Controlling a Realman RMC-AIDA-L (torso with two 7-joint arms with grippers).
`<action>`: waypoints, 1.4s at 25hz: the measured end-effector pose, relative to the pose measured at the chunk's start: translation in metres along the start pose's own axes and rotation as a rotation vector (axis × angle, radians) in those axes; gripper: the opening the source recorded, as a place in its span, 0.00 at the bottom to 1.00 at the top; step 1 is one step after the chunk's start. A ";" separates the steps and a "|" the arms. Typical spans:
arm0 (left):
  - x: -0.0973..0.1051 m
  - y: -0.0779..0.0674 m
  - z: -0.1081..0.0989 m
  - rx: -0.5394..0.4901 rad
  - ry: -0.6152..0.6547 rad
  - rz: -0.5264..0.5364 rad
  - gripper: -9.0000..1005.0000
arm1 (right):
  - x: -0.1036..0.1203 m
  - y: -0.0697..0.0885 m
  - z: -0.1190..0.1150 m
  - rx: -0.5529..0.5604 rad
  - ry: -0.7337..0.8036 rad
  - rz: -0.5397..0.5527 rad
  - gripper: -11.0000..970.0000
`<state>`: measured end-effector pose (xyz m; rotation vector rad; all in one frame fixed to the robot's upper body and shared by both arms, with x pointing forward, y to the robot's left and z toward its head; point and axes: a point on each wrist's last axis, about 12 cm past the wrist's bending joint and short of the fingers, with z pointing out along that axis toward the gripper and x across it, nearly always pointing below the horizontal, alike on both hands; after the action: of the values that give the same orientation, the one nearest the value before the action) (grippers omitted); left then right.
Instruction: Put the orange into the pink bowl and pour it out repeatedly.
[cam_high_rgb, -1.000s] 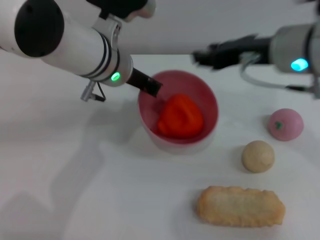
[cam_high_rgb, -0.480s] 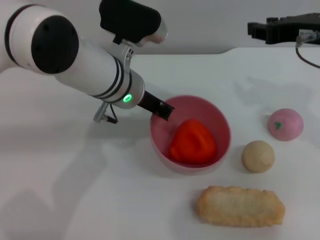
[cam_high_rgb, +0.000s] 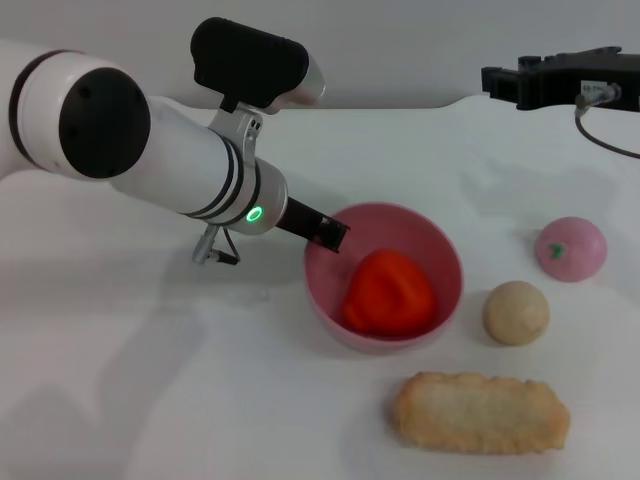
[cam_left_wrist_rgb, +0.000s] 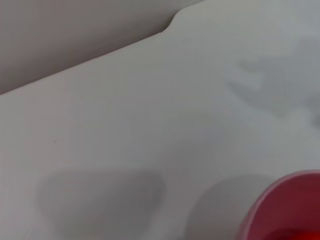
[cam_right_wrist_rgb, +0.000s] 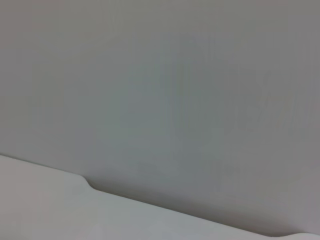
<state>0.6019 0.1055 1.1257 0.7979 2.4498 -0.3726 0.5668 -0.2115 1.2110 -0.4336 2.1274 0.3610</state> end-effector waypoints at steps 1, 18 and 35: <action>0.004 0.003 0.004 -0.001 -0.009 -0.015 0.10 | 0.001 0.000 0.001 0.000 0.001 -0.002 0.44; -0.031 0.036 -0.033 -0.198 -0.450 0.114 0.64 | 0.008 -0.011 0.003 0.150 -0.329 -0.133 0.68; 0.052 0.118 -0.039 -0.574 -0.820 0.016 0.80 | 0.103 -0.072 0.033 0.545 -0.624 -0.094 0.70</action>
<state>0.6225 0.2383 1.1171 0.3130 1.6372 0.0325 0.5680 -0.2797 1.1009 -0.0788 1.5007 -0.1366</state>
